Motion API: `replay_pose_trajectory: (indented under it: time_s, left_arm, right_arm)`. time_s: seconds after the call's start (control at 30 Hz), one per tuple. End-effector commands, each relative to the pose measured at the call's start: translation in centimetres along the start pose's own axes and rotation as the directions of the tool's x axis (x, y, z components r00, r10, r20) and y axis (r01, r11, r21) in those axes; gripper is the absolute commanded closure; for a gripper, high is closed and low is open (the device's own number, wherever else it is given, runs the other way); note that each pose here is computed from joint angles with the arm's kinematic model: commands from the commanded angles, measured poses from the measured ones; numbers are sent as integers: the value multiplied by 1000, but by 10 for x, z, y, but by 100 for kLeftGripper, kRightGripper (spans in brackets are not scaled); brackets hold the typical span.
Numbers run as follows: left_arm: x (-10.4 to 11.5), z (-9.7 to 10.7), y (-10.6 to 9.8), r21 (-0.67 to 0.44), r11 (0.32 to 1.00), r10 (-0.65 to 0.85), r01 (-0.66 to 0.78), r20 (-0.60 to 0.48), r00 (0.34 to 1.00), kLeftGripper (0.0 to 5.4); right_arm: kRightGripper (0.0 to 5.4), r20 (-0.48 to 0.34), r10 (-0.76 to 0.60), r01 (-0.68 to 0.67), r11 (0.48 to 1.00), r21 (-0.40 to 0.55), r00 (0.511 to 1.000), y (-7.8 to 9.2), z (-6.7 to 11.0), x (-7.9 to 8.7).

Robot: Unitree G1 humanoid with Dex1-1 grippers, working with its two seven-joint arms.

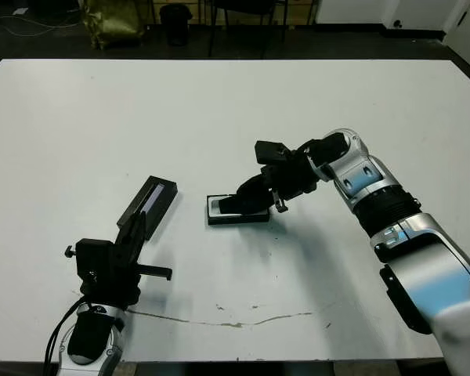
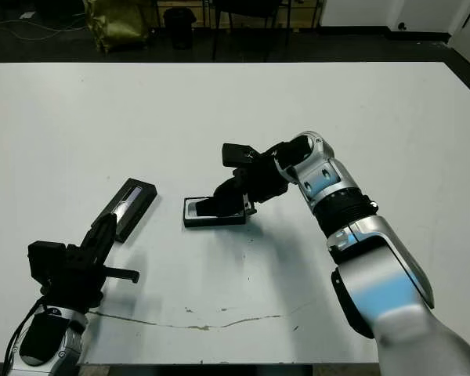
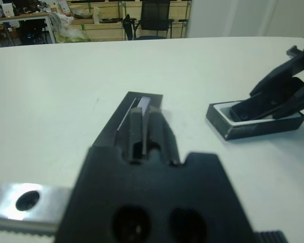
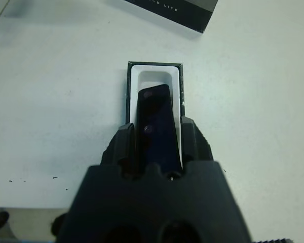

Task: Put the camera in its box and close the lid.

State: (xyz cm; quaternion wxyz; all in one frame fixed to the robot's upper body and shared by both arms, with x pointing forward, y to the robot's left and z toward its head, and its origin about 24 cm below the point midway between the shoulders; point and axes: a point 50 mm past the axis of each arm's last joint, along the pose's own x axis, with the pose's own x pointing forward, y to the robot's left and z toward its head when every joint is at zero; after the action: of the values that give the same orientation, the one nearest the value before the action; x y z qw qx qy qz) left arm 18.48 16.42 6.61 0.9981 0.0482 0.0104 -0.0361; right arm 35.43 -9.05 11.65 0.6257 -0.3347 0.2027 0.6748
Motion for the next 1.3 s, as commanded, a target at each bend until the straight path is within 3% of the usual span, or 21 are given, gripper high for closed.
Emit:
replay_pose_trajectory:
  time_s: [0.03,0.83,1.07,1.2,1.3]
  left_arm:
    - [-2,-5,1,17,1000,8,-7,-31,999,540]
    - [-4,-5,0,7,1000,16,-16,-62,998,540]
    - [-5,-5,-1,-2,1000,27,-28,-64,998,540]
    - [-6,-6,0,-6,1000,22,-22,-54,998,540]
    - [-5,-6,0,-1,1000,22,-22,-57,998,540]
  right_arm:
    - [455,-37,2,-1,1000,19,999,5,-11,5]
    - [455,-32,45,-43,998,56,998,8,-2,44]
    - [455,-59,63,-62,998,7,996,11,-2,54]
    - [455,-24,120,-120,993,2,992,15,-3,55]
    - [397,-12,108,-109,994,-25,994,14,-3,52]
